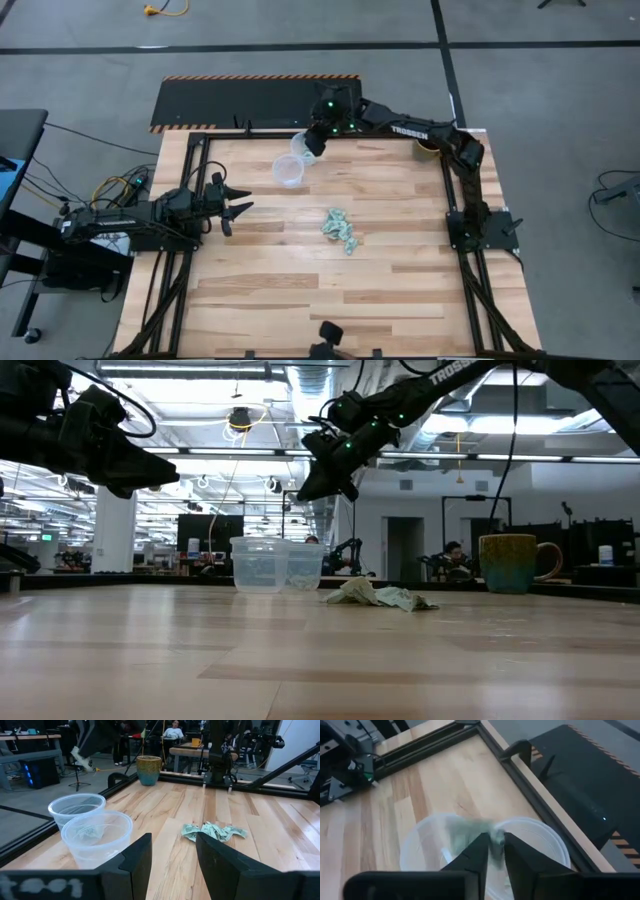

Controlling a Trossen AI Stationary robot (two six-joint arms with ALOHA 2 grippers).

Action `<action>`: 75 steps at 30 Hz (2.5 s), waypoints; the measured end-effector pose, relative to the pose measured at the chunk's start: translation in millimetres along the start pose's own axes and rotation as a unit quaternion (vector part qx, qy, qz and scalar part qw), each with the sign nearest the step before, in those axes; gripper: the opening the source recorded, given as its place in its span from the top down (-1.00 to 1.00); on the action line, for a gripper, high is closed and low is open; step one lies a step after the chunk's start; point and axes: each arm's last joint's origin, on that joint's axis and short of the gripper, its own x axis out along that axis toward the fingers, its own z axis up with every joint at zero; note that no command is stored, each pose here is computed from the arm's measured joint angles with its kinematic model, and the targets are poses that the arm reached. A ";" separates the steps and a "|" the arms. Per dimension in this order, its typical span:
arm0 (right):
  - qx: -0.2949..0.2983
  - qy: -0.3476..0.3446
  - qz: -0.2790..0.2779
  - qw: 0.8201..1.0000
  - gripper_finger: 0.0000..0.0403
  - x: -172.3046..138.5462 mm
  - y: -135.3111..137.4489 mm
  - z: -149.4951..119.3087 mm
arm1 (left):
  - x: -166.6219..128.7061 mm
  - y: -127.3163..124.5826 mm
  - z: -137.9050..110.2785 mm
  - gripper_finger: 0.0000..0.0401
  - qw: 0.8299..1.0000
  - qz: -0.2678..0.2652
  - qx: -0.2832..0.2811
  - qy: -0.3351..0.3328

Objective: Pick and place items into bin
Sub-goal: Put the stevia packet into the top bin

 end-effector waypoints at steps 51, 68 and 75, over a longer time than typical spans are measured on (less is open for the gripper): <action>-0.055 0.377 0.044 0.924 0.53 -30.3 186.0 -136.0 | 0.0 0.0 -0.1 0.29 1.000 0.000 0.000 0.000; -0.013 0.385 -0.004 0.923 0.43 -25.4 207.9 -175.2 | 0.0 0.0 0.0 0.29 1.000 0.000 0.000 0.000; -0.024 0.377 0.008 0.926 0.08 -26.0 217.8 -177.5 | 0.0 0.0 -0.1 0.29 1.000 0.000 0.000 0.000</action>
